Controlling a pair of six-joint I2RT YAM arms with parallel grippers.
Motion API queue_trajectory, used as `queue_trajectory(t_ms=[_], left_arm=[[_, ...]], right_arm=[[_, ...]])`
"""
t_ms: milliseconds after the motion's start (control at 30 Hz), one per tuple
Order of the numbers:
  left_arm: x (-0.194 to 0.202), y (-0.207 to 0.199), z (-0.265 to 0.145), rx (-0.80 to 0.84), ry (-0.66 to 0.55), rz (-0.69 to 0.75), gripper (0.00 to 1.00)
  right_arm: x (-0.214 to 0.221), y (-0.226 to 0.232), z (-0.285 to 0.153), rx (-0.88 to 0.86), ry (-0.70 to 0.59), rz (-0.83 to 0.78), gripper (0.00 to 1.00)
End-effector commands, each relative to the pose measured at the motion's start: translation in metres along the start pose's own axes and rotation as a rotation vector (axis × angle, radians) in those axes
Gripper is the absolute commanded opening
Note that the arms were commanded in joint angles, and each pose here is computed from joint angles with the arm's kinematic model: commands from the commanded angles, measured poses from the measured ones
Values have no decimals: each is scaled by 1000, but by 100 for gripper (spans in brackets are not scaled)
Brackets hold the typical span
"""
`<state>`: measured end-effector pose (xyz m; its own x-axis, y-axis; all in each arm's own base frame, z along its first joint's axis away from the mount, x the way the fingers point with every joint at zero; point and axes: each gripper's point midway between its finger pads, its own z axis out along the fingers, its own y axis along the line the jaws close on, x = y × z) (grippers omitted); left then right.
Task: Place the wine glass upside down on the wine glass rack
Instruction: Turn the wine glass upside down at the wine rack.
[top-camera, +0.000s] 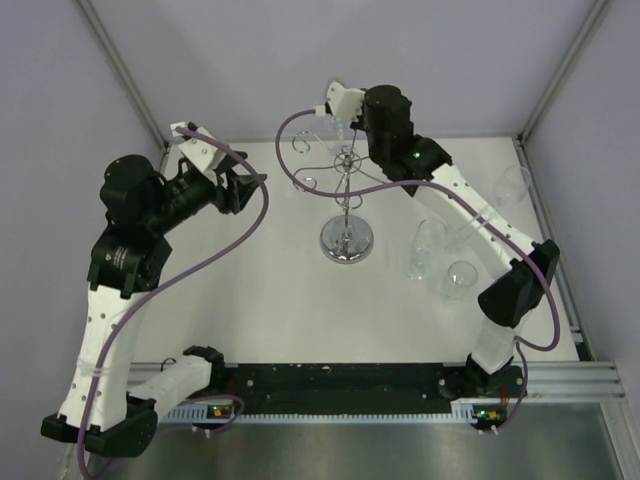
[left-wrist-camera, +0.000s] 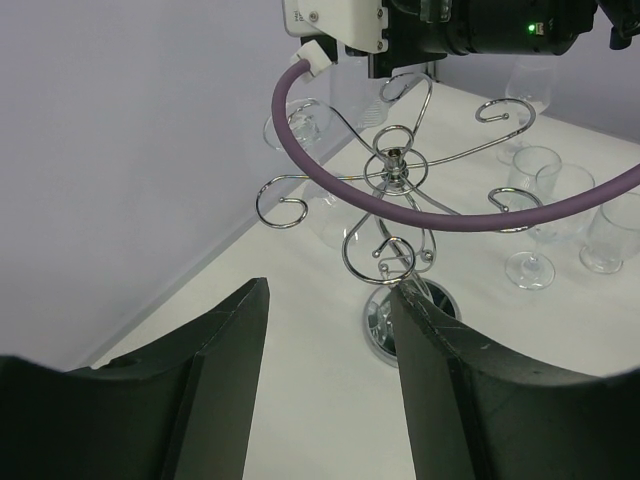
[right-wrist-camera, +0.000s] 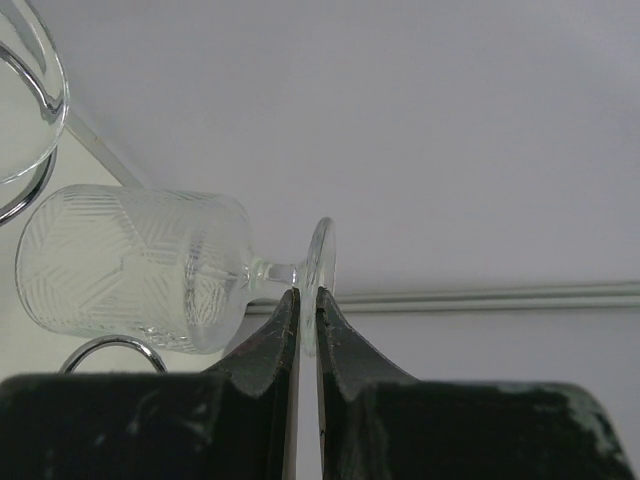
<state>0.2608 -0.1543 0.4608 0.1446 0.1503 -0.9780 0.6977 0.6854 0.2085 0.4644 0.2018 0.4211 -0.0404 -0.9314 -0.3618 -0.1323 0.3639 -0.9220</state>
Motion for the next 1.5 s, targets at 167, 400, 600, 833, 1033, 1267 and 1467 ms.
queue_trajectory(t_ms=[167,400,600,833,1033,1267,1467], left_arm=[[-8,-2,-7,-9,-27,32,57],[-7,-2,-7,-9,-27,32,58],[-5,-3,-8,-12,-24,35,58],[-5,-3,-10,-15,-26,38,58],[-4,-1,-10,-23,-24,44,58],[-3,0,-10,-30,-20,50,58],[-1,2,-9,-35,-13,54,58]], right_arm=[[-12,-16,-20,26,-64,67,0],[-15,-6,-24,-6,-74,63,0],[-15,-1,-26,-26,-76,74,0],[-17,-1,-33,-51,-99,96,0],[-20,-6,-39,-63,-135,116,0],[-27,-2,-42,-105,-198,120,0],[-27,5,-41,-137,-223,95,0]])
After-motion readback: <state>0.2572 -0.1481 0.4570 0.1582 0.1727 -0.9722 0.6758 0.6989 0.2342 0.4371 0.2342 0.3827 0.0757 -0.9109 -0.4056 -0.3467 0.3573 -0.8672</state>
